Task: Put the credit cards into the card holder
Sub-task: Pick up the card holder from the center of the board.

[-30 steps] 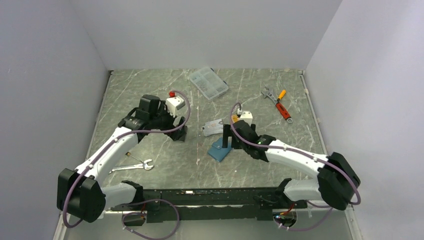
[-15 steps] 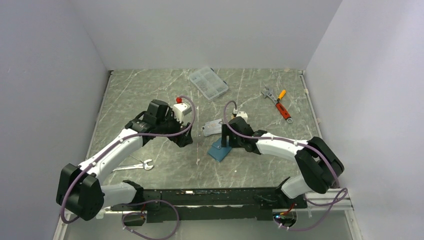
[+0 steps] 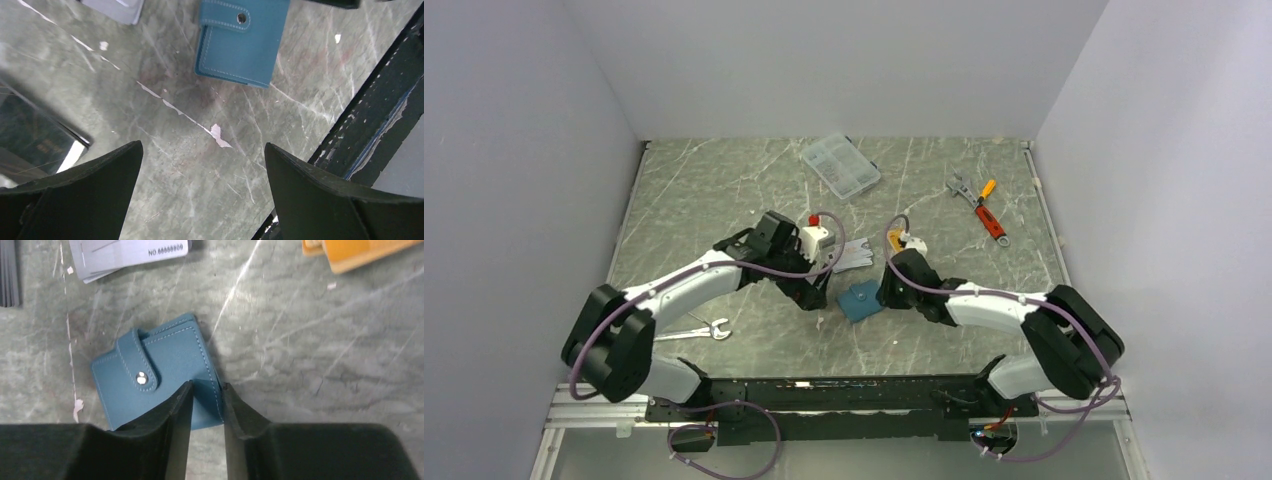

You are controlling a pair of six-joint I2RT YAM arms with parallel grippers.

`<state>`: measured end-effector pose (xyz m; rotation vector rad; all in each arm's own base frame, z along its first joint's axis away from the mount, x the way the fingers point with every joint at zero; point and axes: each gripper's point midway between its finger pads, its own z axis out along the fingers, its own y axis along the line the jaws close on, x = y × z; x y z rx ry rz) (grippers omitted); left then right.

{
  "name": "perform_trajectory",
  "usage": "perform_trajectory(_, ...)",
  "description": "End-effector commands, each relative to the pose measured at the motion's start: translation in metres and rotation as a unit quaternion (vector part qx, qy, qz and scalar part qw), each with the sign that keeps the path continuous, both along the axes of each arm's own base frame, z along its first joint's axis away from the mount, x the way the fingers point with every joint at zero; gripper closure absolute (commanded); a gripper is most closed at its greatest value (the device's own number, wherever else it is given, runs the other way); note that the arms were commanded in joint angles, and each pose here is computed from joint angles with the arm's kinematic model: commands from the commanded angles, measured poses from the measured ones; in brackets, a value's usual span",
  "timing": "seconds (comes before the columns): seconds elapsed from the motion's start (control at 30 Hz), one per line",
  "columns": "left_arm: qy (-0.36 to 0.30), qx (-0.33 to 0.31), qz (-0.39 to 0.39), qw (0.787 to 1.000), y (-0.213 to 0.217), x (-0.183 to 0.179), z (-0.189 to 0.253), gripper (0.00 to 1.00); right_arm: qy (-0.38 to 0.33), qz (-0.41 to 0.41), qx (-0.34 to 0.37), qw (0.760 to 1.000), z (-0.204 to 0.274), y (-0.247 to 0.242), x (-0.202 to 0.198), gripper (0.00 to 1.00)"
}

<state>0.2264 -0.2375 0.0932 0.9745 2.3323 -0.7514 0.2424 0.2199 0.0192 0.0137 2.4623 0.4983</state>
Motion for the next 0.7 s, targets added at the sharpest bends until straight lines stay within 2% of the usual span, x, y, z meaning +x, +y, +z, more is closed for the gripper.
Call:
perform_trajectory(0.0, 0.016, -0.010, -0.011, 1.000, -0.018, 0.006, -0.004, 0.01, 0.052, -0.028, 0.016, 0.998, -0.019, -0.011, -0.035, 0.76)
perform_trajectory(0.2, 0.057, -0.023, -0.019, 0.998, -0.033, -0.002, -0.014, 0.10, 0.071, -0.043, 0.053, 0.995, -0.011, -0.005, -0.062, 0.96)
perform_trajectory(0.27, 0.061, -0.027, -0.020, 0.998, -0.037, -0.005, -0.015, 0.09, 0.071, -0.032, 0.057, 0.995, -0.005, 0.003, -0.071, 0.98)
perform_trajectory(0.37, 0.072, -0.031, -0.023, 0.997, -0.039, -0.008, -0.018, 0.08, 0.069, 0.000, 0.048, 0.997, 0.007, 0.016, -0.079, 0.96)
perform_trajectory(0.43, 0.071, -0.027, -0.025, 0.997, -0.039, -0.007, -0.020, 0.08, 0.062, 0.024, 0.015, 0.998, 0.013, 0.015, -0.079, 0.86)
perform_trajectory(0.5, 0.065, -0.022, -0.031, 0.997, -0.038, -0.007, -0.021, 0.09, 0.055, 0.017, -0.030, 0.998, 0.019, 0.004, -0.074, 0.62)
perform_trajectory(0.53, 0.058, -0.023, -0.036, 0.997, -0.037, -0.007, -0.020, 0.10, 0.042, 0.022, -0.039, 0.998, 0.025, 0.004, -0.069, 0.54)
perform_trajectory(0.67, 0.015, -0.019, -0.061, 0.998, -0.028, -0.010, -0.019, 0.12, -0.008, 0.033, -0.049, 0.998, 0.045, 0.010, -0.044, 0.42)
